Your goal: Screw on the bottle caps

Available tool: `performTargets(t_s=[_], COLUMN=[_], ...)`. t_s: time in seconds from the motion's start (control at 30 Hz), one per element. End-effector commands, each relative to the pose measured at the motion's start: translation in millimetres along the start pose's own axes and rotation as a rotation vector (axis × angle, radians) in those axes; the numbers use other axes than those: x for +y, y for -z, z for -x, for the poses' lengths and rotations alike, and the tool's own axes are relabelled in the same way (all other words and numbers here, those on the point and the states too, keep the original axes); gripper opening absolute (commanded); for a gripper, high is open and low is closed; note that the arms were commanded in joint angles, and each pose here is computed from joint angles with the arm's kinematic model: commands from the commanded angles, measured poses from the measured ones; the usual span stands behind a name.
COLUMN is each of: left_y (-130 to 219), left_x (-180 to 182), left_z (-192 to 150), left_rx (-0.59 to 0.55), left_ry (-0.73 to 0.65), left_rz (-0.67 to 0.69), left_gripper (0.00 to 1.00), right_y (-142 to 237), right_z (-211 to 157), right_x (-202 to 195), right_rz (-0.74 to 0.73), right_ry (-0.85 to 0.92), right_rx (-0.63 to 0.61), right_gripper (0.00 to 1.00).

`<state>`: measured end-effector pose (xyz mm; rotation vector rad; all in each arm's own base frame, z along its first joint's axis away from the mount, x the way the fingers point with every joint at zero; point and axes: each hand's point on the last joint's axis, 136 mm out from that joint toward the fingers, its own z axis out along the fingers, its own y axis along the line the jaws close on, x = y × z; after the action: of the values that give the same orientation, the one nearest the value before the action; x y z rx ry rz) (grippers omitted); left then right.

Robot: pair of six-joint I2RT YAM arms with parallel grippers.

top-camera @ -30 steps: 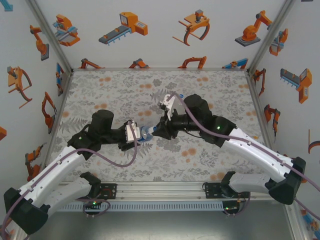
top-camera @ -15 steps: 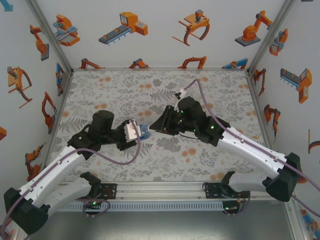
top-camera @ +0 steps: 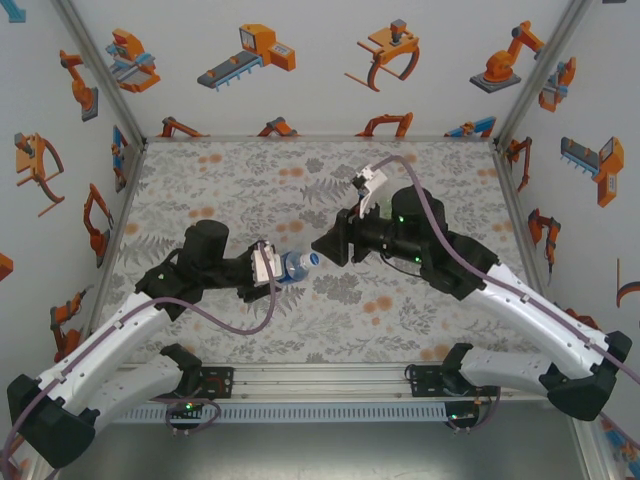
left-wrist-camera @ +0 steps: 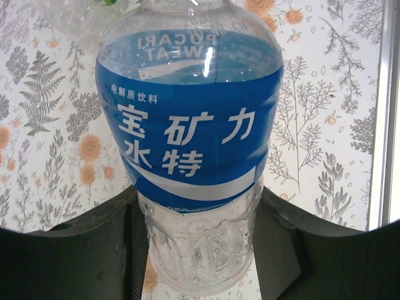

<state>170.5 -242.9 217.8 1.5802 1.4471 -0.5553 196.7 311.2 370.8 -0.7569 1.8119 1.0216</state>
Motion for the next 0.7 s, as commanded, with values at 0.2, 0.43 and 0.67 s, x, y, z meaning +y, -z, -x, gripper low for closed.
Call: performTargets(t_s=[0.2, 0.43, 0.67], left_y=[10, 11, 11], left_x=[-13, -18, -18], left_z=[28, 31, 32], left_rx=[-0.113, -0.133, -0.136], left_ry=[-0.069, -0.078, -0.078], left_rz=[-0.073, -0.097, -0.101], left_gripper=[0.00, 0.00, 0.00], right_y=[14, 7, 2], right_z=[-20, -34, -47], right_x=[59, 66, 60], right_rz=[0.384, 0.480, 0.472], right_ry=[0.697, 0.746, 0.728], right_rx=[0.071, 0.049, 0.080], right_gripper=[0.50, 0.49, 0.46])
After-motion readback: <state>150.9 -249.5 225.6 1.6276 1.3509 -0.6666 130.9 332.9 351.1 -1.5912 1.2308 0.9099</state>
